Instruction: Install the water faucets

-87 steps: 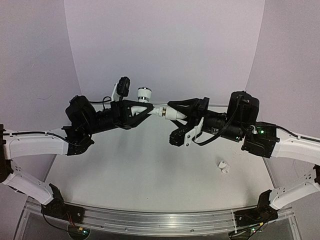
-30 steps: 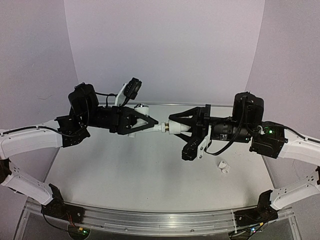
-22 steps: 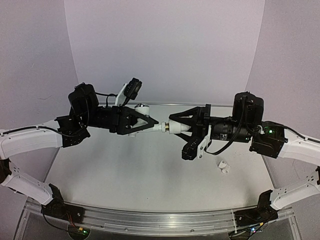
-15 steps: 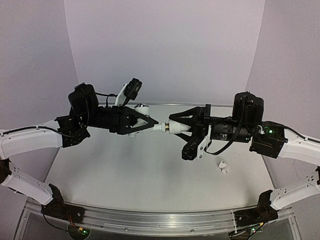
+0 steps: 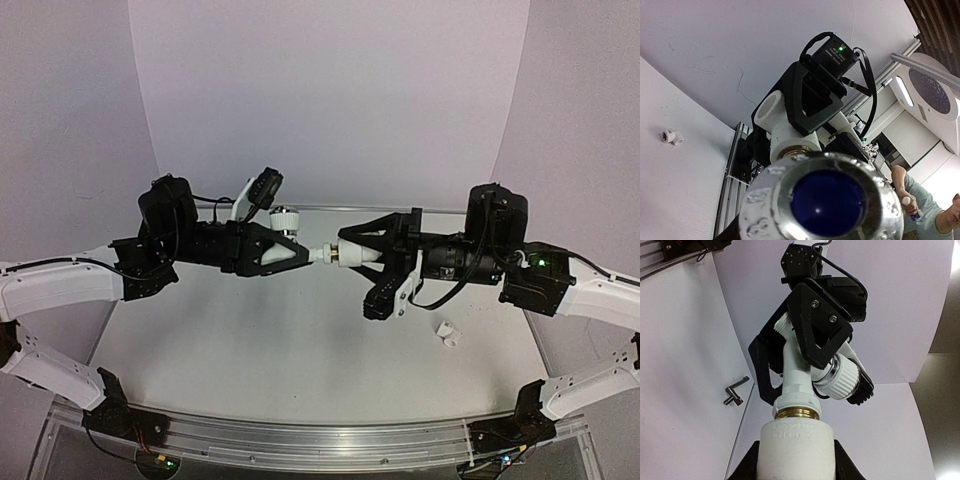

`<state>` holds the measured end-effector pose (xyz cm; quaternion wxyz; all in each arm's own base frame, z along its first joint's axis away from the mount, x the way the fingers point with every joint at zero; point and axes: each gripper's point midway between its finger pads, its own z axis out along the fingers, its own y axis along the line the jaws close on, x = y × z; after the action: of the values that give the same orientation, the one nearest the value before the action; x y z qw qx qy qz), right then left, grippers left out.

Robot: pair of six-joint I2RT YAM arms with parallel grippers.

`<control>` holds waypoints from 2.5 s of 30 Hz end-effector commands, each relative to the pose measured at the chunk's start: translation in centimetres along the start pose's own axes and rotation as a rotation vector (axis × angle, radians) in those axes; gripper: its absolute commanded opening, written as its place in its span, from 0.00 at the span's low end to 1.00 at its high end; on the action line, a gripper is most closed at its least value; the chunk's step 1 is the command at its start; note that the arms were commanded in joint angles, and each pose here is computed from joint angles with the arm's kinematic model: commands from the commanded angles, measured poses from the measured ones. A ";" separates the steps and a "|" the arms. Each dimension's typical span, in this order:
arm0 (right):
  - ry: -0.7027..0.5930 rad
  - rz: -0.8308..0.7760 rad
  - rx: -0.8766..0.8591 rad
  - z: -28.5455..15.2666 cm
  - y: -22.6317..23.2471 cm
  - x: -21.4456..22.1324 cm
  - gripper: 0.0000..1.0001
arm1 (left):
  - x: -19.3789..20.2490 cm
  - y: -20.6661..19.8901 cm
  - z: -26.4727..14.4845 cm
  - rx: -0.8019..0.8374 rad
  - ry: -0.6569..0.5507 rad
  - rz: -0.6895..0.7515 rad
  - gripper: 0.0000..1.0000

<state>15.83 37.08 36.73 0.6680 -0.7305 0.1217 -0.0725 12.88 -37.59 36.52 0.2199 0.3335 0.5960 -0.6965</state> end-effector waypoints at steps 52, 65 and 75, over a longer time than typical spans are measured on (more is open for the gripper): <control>-0.138 1.764 -0.266 0.0 -5.0 -2.8 0.70 | -4.0 -1.7 -2.0 -0.188 -0.156 0.704 0.00; 0.084 0.835 0.034 -5.0 -7.1 1.9 0.98 | -6.1 -1.7 -2.1 -0.099 -0.324 0.174 0.00; 0.113 0.028 0.110 -6.1 -3.5 2.1 0.98 | -6.5 -2.5 -1.7 -0.011 -0.296 -0.071 0.00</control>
<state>15.71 30.71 40.06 0.6702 -0.6778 0.3000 0.0379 16.81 -36.31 39.45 0.3146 0.2117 0.6059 -0.6994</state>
